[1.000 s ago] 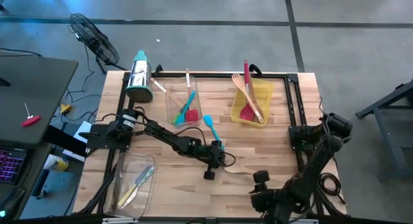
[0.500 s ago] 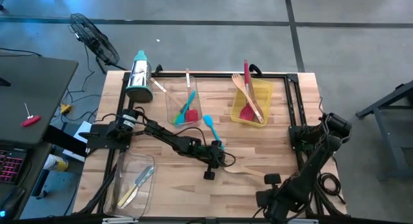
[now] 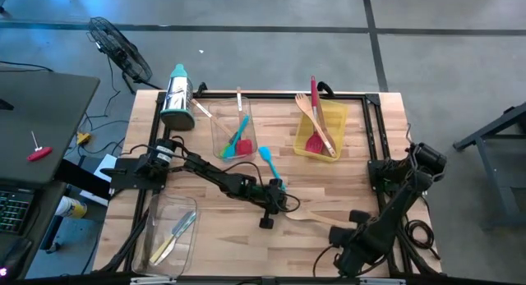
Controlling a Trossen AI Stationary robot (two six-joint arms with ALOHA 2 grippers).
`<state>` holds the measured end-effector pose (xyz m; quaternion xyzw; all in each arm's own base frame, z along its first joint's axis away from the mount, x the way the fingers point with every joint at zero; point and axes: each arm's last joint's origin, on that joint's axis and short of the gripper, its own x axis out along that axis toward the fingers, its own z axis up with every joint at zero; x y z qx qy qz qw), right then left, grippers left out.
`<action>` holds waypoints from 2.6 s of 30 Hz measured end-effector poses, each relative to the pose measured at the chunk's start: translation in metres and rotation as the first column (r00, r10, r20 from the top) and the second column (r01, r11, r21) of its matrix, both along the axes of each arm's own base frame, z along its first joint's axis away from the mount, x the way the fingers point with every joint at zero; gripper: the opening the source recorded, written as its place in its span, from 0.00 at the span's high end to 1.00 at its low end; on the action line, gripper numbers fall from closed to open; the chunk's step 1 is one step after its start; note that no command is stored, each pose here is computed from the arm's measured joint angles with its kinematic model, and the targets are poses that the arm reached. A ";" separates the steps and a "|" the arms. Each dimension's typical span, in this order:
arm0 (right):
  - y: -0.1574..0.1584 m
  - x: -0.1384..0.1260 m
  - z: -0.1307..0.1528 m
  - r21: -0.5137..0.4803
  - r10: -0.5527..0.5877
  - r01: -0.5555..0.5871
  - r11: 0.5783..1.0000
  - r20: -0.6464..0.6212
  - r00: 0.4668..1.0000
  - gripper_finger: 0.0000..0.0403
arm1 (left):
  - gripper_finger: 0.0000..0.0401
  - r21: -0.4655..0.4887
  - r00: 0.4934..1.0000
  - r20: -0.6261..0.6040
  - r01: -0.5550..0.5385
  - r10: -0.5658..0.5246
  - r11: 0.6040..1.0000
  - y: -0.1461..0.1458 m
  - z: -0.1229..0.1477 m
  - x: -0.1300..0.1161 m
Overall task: Pick & Place Kitchen Items
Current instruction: Put the light brown wooden serving spoon into the yellow bin
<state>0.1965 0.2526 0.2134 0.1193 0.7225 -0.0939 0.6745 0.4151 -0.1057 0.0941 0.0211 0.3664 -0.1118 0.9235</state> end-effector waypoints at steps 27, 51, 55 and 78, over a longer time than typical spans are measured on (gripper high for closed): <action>-0.036 0.051 0.002 0.248 -0.178 0.216 0.944 -0.169 0.969 0.96 | 1.00 0.009 1.000 0.009 0.010 -0.010 1.000 0.000 0.000 0.000; -0.049 0.038 0.001 -0.008 -0.042 0.042 0.999 -0.116 0.992 0.57 | 1.00 0.002 1.000 0.007 0.004 -0.004 1.000 0.000 0.000 0.000; -0.044 0.035 0.001 0.009 0.018 -0.017 1.000 -0.100 0.995 0.57 | 1.00 -0.003 1.000 0.006 -0.001 0.001 1.000 0.000 0.000 0.000; -0.057 0.025 -0.033 -0.038 0.034 -0.040 0.998 -0.148 0.988 0.57 | 1.00 -0.032 0.999 0.042 0.014 -0.012 0.999 -0.001 0.003 0.003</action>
